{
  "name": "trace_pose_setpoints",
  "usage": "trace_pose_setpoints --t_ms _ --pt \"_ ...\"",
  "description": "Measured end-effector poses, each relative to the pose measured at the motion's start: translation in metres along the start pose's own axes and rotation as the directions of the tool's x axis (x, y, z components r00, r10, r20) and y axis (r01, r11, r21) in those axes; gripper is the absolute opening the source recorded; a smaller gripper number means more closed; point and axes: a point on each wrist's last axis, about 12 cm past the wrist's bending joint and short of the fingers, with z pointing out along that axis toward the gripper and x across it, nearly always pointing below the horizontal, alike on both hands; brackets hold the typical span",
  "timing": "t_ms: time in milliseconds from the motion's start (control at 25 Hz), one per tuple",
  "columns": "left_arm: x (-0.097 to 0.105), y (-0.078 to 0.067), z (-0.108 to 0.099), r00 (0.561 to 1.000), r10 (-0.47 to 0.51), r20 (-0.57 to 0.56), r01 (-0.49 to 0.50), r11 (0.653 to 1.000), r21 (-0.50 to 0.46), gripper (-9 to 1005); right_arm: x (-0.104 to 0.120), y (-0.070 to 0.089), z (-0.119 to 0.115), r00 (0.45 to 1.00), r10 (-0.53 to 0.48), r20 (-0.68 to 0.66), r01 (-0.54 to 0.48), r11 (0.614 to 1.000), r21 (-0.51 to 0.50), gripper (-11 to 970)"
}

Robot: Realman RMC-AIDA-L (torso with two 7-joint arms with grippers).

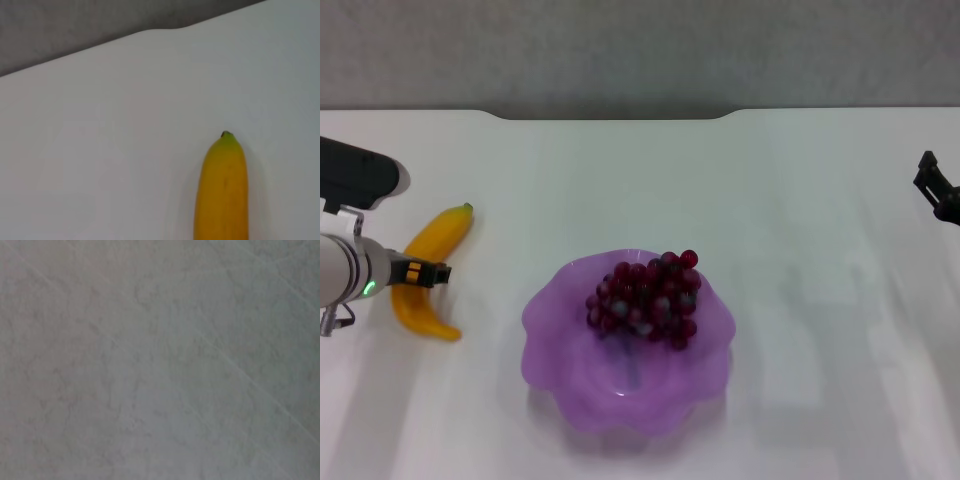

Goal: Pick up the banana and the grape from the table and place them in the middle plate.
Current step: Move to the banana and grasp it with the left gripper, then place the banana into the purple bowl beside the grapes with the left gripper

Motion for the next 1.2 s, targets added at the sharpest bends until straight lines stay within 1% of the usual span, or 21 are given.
trace_pose_setpoints --t_ms 160,360,480,600,760,920,1040,1200 --pt "0.002 -0.001 0.002 1.0 0.002 -0.009 -0.002 1.0 0.0 740 -0.001 0.001 0.001 1.0 0.007 0.002 -0.007 1.0 -0.003 884" --pt "0.002 -0.002 0.003 1.0 0.004 -0.011 -0.004 1.0 0.0 555 -0.001 0.002 0.001 1.0 0.007 0.002 -0.007 1.0 -0.004 884" --pt "0.0 -0.002 0.003 1.0 -0.015 -0.005 0.015 1.0 0.0 543 0.0 0.001 0.001 1.0 0.008 0.001 -0.008 1.0 -0.003 884" --pt "-0.006 -0.002 0.001 0.999 -0.052 0.016 0.052 0.999 0.0 531 0.001 0.0 -0.001 1.0 0.008 -0.003 -0.008 1.0 0.002 884" --pt "-0.016 0.002 -0.006 0.994 -0.073 0.077 0.074 0.997 -0.001 514 0.002 -0.002 -0.002 1.0 0.008 -0.006 -0.008 1.0 0.007 884" --pt "-0.024 0.004 -0.015 0.99 -0.073 0.118 0.073 0.997 0.002 496 0.002 -0.002 -0.002 1.0 0.008 -0.007 -0.008 1.0 0.007 884" --pt "-0.027 0.004 -0.018 0.991 -0.072 0.115 0.072 0.997 0.006 496 0.002 -0.002 -0.002 1.0 0.008 -0.007 -0.008 1.0 0.007 884" --pt "-0.034 0.006 -0.029 0.992 -0.06 0.107 0.059 0.998 0.016 496 0.002 -0.002 -0.002 1.0 0.007 -0.007 -0.007 1.0 0.006 884"
